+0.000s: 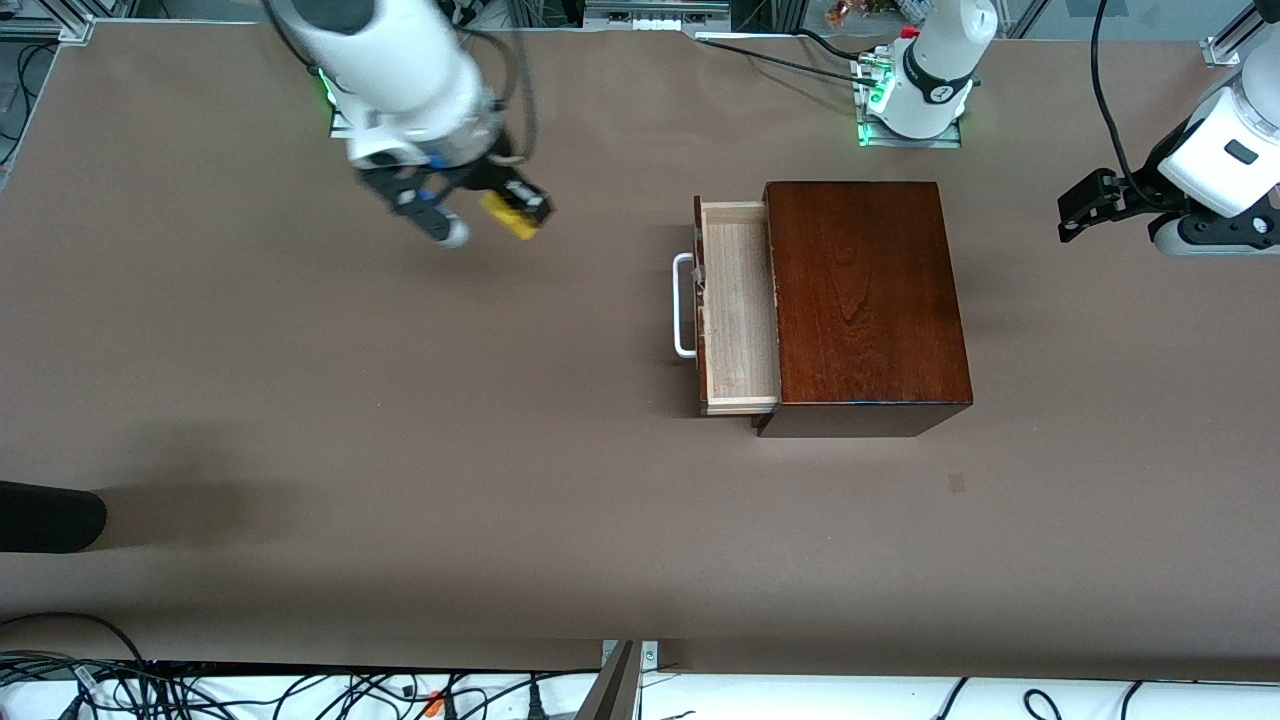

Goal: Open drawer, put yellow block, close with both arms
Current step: 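Lift the yellow cube and carry it over the open drawer, then lower the cube into the drawer and open the right gripper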

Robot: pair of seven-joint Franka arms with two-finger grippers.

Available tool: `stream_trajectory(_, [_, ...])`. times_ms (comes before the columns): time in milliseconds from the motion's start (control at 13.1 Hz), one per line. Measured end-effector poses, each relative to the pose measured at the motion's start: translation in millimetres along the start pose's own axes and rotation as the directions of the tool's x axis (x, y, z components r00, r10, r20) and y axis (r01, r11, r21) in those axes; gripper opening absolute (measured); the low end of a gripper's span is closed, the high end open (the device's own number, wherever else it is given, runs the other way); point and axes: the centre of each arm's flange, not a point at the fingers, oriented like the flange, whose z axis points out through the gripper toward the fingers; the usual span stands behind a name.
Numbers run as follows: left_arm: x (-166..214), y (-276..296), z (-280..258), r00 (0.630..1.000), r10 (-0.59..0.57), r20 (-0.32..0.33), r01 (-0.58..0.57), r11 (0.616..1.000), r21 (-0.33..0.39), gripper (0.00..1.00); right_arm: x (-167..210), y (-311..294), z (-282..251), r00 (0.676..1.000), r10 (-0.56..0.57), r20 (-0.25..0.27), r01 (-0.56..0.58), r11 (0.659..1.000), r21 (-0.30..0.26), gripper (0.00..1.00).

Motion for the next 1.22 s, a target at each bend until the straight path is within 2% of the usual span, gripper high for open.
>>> stream_trajectory(153, [1,0,-1,1.000,-0.003,-0.002,0.003,1.000,0.000,1.00,-43,-41,28,0.984,0.178,0.016,-0.179,0.983,0.030,0.55])
stream_trajectory(458, [6,1,-8,1.000,-0.004,-0.010,0.004,1.000,-0.001,1.00,-108,-96,109,0.897,0.435,0.078,-0.441,0.894,0.086,0.55])
stream_trajectory(611, [3,1,-9,1.000,-0.004,0.014,0.004,1.000,0.000,1.00,-116,-108,146,0.868,0.489,0.086,-0.496,0.865,0.083,0.55])
stream_trajectory(764, [3,1,-17,1.000,-0.004,0.004,0.004,1.000,0.000,1.00,-117,-117,177,0.849,0.522,0.078,-0.528,0.845,0.086,0.55])
stream_trajectory(1222, [2,5,-26,1.000,0.004,-0.001,-0.004,1.000,0.000,1.00,-115,-129,237,0.833,0.548,0.080,-0.554,0.823,0.130,0.55])
